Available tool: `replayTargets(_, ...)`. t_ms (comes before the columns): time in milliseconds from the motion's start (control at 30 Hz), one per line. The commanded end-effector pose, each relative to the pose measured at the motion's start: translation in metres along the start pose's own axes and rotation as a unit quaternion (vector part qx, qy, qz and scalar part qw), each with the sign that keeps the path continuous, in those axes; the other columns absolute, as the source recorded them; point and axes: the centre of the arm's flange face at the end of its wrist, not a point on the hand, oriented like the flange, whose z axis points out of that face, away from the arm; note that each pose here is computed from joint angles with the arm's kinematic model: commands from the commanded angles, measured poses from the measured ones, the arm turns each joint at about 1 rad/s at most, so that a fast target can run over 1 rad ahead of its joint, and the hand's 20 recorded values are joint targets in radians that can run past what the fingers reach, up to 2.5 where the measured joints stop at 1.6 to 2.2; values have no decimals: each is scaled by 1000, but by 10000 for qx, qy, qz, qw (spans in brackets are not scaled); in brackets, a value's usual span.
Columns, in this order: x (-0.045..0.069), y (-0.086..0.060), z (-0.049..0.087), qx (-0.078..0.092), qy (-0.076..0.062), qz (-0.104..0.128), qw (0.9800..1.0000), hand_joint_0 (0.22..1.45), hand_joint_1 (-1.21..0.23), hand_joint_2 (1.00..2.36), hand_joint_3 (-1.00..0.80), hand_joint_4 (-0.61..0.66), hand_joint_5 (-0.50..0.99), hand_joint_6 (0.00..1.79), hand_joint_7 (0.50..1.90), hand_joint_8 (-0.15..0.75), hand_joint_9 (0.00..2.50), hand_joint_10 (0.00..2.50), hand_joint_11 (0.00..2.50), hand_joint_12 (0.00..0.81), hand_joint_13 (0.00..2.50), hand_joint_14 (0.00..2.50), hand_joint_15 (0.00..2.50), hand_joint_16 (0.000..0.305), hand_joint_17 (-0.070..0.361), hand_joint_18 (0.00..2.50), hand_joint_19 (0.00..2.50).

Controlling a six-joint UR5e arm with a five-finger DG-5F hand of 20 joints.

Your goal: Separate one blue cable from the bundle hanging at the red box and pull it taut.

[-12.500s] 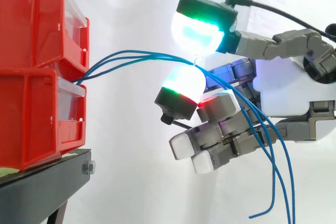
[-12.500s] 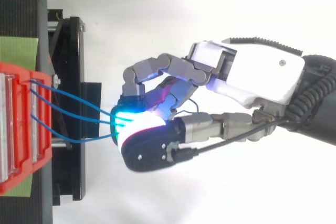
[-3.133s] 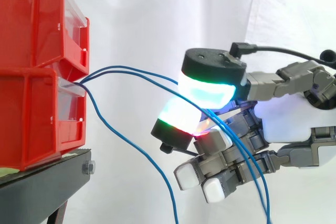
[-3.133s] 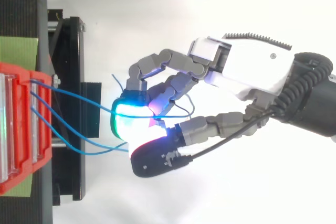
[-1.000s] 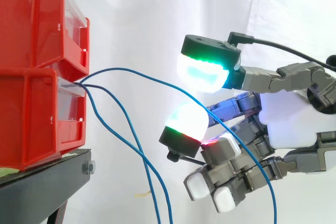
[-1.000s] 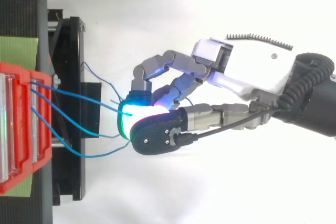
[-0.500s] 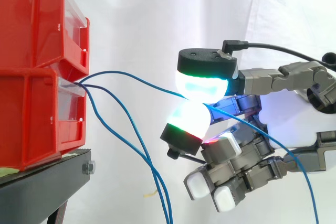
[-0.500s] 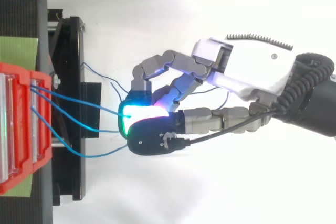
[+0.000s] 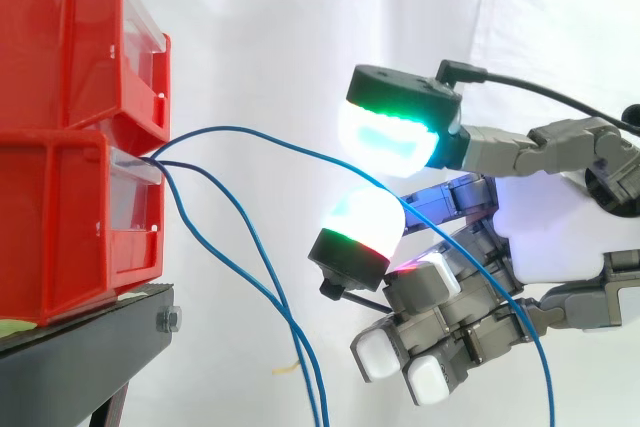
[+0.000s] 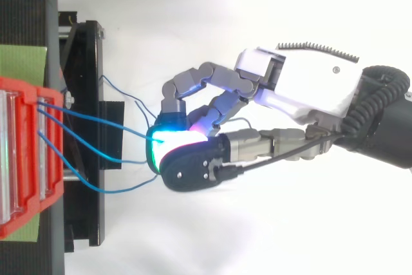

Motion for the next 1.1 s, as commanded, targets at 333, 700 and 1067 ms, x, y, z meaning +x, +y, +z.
replayTargets(333, 1, 0, 0, -6, 10, 22, 10000, 576, -650, 1021, -85, 146, -142, 885, 1248, 376, 1110, 19, 1168, 410, 800, 24, 667, 54, 121, 708, 661)
replayTargets(700, 2, 0, 0, -6, 10, 22, 10000, 622, -764, 1022, -9, 87, -172, 927, 1334, 365, 1069, 18, 1161, 404, 783, 22, 666, 53, 119, 687, 649)
replayTargets(1067, 1, 0, -1, 8, 11, 15, 10000, 587, -451, 1008, -404, 170, -129, 877, 1346, 355, 1163, 22, 1172, 390, 757, 22, 671, 50, 112, 614, 697)
